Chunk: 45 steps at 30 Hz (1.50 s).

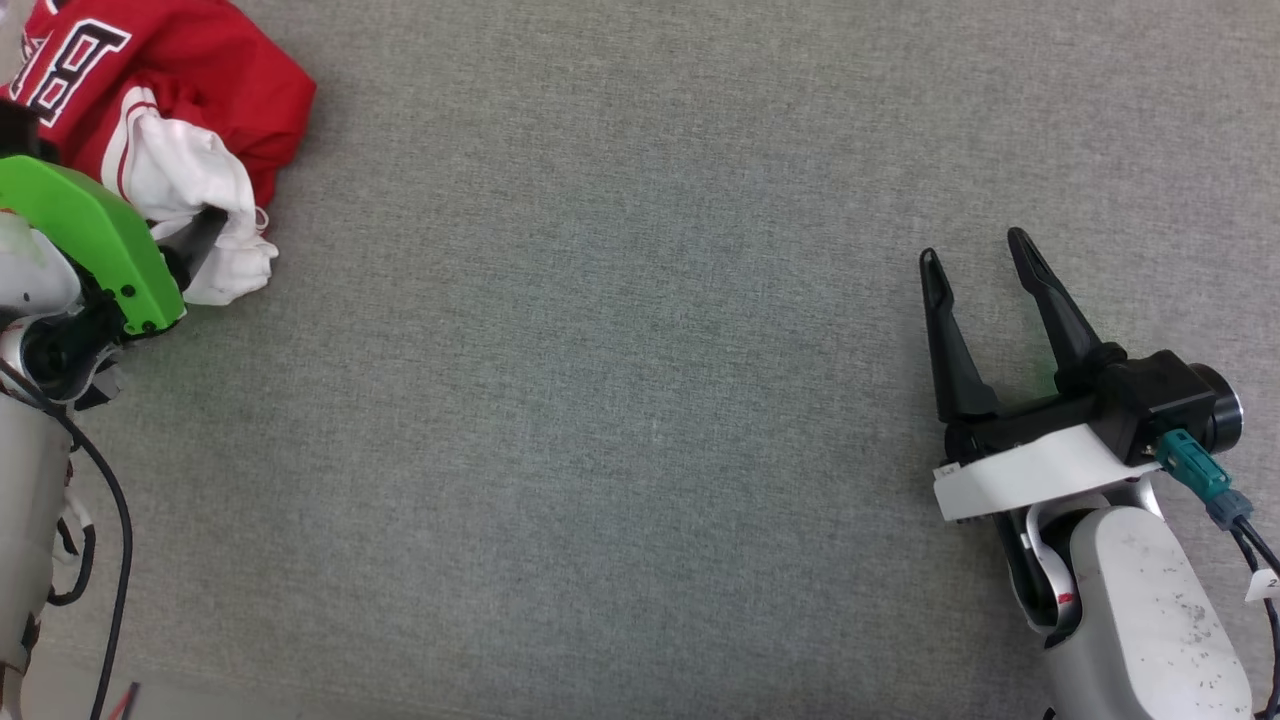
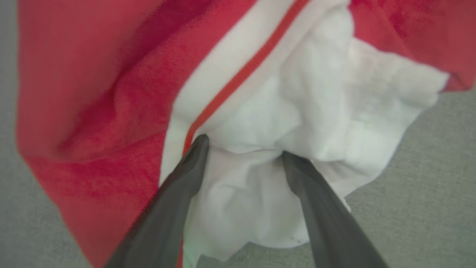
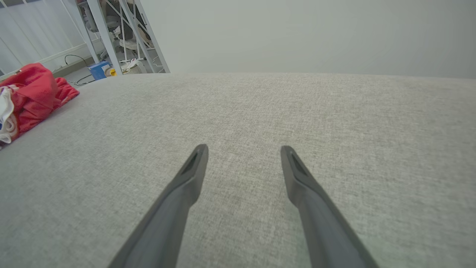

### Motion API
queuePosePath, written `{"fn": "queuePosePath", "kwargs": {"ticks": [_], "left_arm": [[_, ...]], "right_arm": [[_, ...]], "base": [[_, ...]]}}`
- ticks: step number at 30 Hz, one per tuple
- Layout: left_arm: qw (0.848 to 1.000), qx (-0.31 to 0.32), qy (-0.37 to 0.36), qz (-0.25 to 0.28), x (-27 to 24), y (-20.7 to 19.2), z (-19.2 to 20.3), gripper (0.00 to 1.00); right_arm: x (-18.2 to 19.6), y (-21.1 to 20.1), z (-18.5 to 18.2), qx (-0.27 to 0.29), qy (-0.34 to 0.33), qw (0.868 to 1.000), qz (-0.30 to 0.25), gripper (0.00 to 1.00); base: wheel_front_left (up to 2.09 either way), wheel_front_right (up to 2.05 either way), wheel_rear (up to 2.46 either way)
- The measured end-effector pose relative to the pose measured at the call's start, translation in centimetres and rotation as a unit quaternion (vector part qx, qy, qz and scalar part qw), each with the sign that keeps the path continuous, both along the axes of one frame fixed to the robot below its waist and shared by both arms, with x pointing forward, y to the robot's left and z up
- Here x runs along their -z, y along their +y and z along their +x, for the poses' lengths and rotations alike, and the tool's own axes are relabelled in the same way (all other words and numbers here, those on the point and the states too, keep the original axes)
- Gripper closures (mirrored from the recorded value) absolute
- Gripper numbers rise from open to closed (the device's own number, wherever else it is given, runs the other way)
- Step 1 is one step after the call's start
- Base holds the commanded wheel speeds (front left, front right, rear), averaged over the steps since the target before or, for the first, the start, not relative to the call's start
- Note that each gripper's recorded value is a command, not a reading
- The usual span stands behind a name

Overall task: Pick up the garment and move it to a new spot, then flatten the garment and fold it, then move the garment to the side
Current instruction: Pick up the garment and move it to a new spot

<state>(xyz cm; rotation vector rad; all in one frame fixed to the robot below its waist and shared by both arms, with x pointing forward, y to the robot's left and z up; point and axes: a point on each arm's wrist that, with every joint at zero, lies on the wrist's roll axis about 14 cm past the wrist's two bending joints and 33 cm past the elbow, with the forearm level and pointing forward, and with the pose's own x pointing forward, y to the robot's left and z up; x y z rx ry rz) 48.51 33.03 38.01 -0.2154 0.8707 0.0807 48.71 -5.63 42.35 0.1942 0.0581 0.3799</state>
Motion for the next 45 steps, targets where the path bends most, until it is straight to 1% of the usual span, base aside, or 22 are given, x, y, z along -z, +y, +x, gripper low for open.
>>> {"fn": "queuePosePath", "kwargs": {"ticks": [1,2,8,12,17,22,28,33,37,40,43,45], "left_arm": [[1.000,-0.005,0.000,-0.009,0.2,-0.1,0.1,1.00],[1.000,-0.010,-0.003,-0.016,0.3,-0.1,0.3,1.00],[0.998,-0.012,-0.053,-0.016,-1.2,-0.5,0.9,1.00],[0.993,-0.015,-0.118,-0.023,-4.0,-0.8,1.3,1.00],[0.978,0.000,-0.209,-0.013,-9.5,-1.1,1.2,1.00],[0.957,0.038,-0.288,-0.016,-15.3,-3.2,0.3,1.00],[0.927,0.086,-0.363,-0.026,-21.9,-7.4,-1.9,1.00],[0.909,0.123,-0.393,-0.059,-24.4,-12.4,-4.0,1.00],[0.906,0.160,-0.385,-0.074,-23.6,-16.7,-5.0,1.00],[0.902,0.185,-0.378,-0.098,-22.6,-20.3,-5.1,1.00],[0.895,0.211,-0.371,-0.130,-21.7,-24.6,-5.2,1.00],[0.892,0.234,-0.364,-0.132,-20.7,-27.4,-5.3,1.00]], "right_arm": [[0.1,-0.2,0.0,0.002,0.002,1.000,-0.001,0.00],[0.3,-0.4,0.0,0.005,0.003,1.000,-0.002,0.00],[-0.3,-0.5,-0.2,0.005,0.000,1.000,-0.005,0.00],[-1.7,-0.2,-0.5,0.002,-0.013,1.000,-0.003,0.00],[-3.7,-0.3,-1.9,0.002,-0.024,1.000,0.005,0.00],[-5.5,-0.7,-3.8,0.007,-0.034,0.999,0.010,0.00],[-8.3,-1.2,-5.9,0.012,-0.060,0.998,0.016,0.00],[-11.0,-1.7,-7.0,0.018,-0.092,0.995,0.020,0.00],[-12.2,-3.0,-7.9,0.037,-0.106,0.993,0.023,0.00],[-12.8,-4.4,-8.5,0.055,-0.113,0.992,0.022,0.00],[-13.2,-6.4,-8.9,0.084,-0.119,0.989,0.020,0.00],[-13.2,-8.3,-9.2,0.112,-0.118,0.986,0.022,0.00]], "base": [[0.00,0.00,0.00],[0.00,0.00,0.00],[0.00,0.00,0.00],[0.00,0.00,0.00],[0.00,0.00,0.00],[0.00,0.00,0.00],[0.00,0.00,0.00],[0.00,0.00,0.00],[0.00,0.00,0.00],[0.00,0.00,0.00],[0.00,0.00,0.00],[0.00,0.00,0.00]]}}
